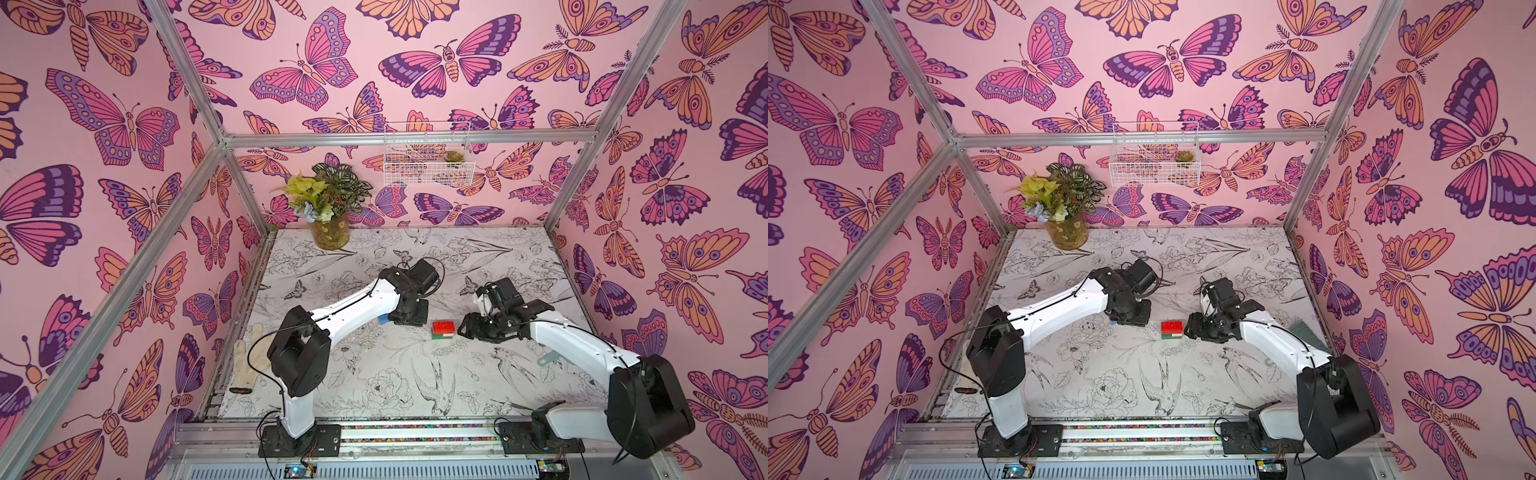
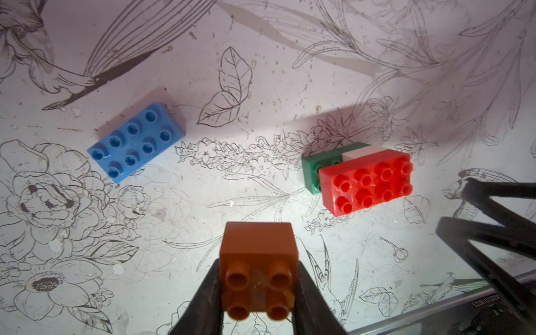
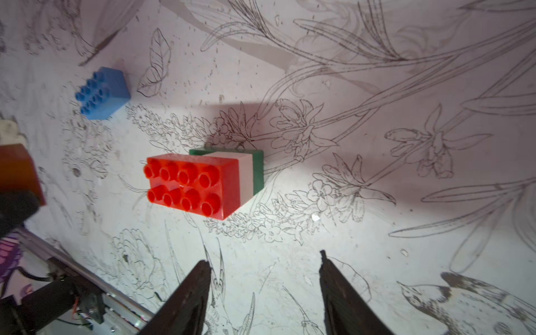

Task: Assemble the number 5 with lego
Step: Assemble the lego brick with the lego brick.

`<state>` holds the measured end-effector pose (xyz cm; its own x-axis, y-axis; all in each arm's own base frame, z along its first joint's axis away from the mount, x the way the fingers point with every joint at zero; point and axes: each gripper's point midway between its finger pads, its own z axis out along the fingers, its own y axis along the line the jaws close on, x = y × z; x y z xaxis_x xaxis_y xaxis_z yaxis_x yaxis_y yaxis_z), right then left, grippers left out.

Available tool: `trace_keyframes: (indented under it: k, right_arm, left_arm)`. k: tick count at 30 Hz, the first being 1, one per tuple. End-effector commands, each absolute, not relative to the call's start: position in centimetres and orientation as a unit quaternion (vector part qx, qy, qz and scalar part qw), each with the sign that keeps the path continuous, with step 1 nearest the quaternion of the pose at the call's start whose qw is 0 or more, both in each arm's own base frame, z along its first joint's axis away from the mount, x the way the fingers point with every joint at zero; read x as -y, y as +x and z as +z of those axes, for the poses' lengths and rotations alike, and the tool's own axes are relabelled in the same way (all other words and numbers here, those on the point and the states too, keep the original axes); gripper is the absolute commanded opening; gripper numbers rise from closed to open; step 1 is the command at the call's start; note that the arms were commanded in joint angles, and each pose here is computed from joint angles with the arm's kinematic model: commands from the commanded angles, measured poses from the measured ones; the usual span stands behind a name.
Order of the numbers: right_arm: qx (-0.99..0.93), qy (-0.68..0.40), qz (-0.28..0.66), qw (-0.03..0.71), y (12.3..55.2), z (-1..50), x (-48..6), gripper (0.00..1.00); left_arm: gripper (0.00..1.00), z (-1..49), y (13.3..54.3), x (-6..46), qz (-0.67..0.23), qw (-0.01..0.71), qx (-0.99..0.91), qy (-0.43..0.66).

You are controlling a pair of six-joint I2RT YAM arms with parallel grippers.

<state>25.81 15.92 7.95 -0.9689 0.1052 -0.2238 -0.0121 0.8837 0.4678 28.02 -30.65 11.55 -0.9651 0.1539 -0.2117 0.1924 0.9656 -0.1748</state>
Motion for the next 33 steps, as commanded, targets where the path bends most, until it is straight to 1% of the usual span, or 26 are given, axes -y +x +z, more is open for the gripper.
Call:
trace_keyframes:
  k: [1, 8, 16, 33]
  right_arm:
    - [-0.942, 0.026, 0.312, 0.123, 26.2, 9.4, -17.5, 0.62]
    - [-0.908, 0.049, 0.403, 0.108, 27.0, 9.5, -17.7, 0.61]
    - [-0.879, 0.056, 0.464, 0.096, 27.7, 9.0, -17.5, 0.58]
    - [-0.869, 0.060, 0.485, 0.081, 28.5, 7.3, -18.1, 0.52]
  left_arm:
    - [0.04, 10.8, 27.1, 30.4, -0.071, 0.068, -0.993, 0.063]
    - [0.00, 11.4, 26.6, 32.5, -0.035, 0.064, -0.995, 0.070]
    - [0.00, 11.3, 26.5, 34.3, -0.047, 0.057, -0.995, 0.061]
    - [0.01, 10.7, 26.8, 35.6, -0.050, 0.058, -0.996, 0.048]
